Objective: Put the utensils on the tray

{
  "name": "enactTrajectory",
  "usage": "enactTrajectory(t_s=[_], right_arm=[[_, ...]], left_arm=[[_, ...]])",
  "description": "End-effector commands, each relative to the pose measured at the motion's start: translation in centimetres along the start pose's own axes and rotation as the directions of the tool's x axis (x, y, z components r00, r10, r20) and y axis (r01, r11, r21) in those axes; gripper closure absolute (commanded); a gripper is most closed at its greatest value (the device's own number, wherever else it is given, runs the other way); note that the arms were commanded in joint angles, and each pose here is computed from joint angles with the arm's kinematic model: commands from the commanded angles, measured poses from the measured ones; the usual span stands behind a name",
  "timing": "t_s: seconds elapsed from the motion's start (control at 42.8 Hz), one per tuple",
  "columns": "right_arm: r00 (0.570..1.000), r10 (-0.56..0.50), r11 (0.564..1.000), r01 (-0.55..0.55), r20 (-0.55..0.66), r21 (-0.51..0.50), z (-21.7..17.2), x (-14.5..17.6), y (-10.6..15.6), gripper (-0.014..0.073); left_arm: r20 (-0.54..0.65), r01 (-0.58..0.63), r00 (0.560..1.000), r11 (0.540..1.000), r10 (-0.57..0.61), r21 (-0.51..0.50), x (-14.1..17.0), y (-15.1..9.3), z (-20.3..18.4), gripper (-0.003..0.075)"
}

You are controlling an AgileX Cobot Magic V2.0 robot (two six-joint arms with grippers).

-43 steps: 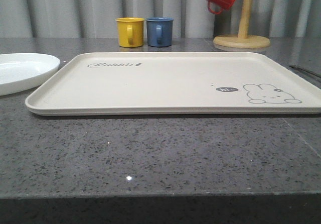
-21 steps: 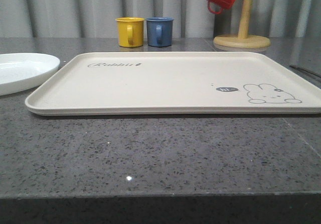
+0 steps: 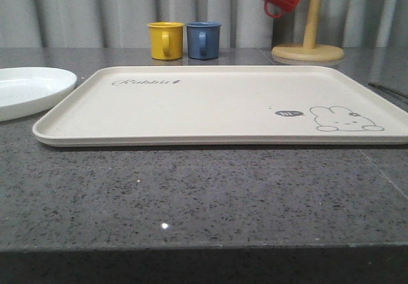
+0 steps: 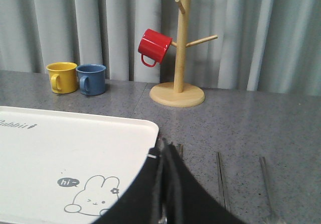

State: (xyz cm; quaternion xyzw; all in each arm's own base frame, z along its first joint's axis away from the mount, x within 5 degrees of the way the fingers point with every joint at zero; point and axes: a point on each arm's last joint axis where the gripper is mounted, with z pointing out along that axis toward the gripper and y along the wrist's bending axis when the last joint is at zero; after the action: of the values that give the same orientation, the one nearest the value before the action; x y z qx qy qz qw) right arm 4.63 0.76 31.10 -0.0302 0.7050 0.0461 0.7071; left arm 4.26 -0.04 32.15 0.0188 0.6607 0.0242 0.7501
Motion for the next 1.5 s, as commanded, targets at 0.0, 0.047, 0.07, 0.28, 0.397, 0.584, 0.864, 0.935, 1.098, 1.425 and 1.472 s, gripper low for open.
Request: enactTrajectory(t_s=[0.0,0.047,0.07,0.28,0.397,0.584,0.864,0.935,1.098,1.425,1.472], right_arm=[[1.000,-0.003,1.000,0.003,-0.004,0.004,1.0,-3.3,0.0,0.0662],[0.999,-0.003,1.000,0.003,-0.051,-0.002,1.6,-4.1,0.1,0.0662],[0.997,-0.003,1.000,0.002,-0.079,-0.006,2.0,-4.5,0.1,0.0662],[0.968,0.000,1.000,-0.004,-0.250,-0.014,5.3,-4.9,0.0,0.0662],[0.950,-0.001,1.000,-0.003,-0.311,-0.011,6.8,-4.2,-0.2,0.0662],[0.915,0.005,1.000,-0.010,-0.404,-0.011,8.6,-3.0,-0.3,0.0661],[0.898,0.007,1.000,-0.012,-0.441,-0.010,9.6,-2.4,-0.4,0.0294],[0.898,0.007,1.000,-0.012,-0.439,-0.009,9.6,-2.5,-0.4,0.0177],[0.898,0.007,1.000,-0.012,-0.440,-0.009,9.6,-2.4,-0.4,0.0140],[0.898,0.007,1.000,-0.012,-0.440,-0.009,9.6,-2.4,-0.4,0.0139],[0.898,0.007,1.000,-0.012,-0.441,-0.010,9.6,-2.4,-0.4,0.0140]], left_arm=[[-0.019,0.009,1.000,1.000,-0.009,0.009,-3.4,0.2,1.2,0.0741],[-0.072,0.009,0.997,1.000,-0.008,0.015,-4.2,0.2,1.8,0.0741],[-0.095,0.010,0.995,1.000,-0.008,0.017,-4.5,0.2,2.1,0.0741],[-0.276,0.013,0.961,0.999,-0.004,0.031,-4.4,0.2,5.4,0.0741],[-0.338,0.015,0.941,0.999,-0.003,0.035,-3.6,0.1,6.6,0.0741],[-0.393,0.019,0.920,0.999,-0.003,0.037,-2.8,0.1,8.0,0.0741],[-0.455,0.026,0.890,0.999,-0.005,0.040,-1.7,0.0,9.5,0.0568],[-0.466,0.027,0.885,0.999,-0.005,0.040,-1.5,0.0,9.8,0.0423],[-0.512,0.003,0.859,0.999,0.020,0.046,-1.7,0.1,10.4,0.0223],[-0.693,-0.036,0.719,0.999,0.054,0.040,-0.9,0.9,15.8,0.0226],[-0.734,-0.030,0.678,0.999,0.032,0.015,-0.1,1.5,17.0,0.0225]])
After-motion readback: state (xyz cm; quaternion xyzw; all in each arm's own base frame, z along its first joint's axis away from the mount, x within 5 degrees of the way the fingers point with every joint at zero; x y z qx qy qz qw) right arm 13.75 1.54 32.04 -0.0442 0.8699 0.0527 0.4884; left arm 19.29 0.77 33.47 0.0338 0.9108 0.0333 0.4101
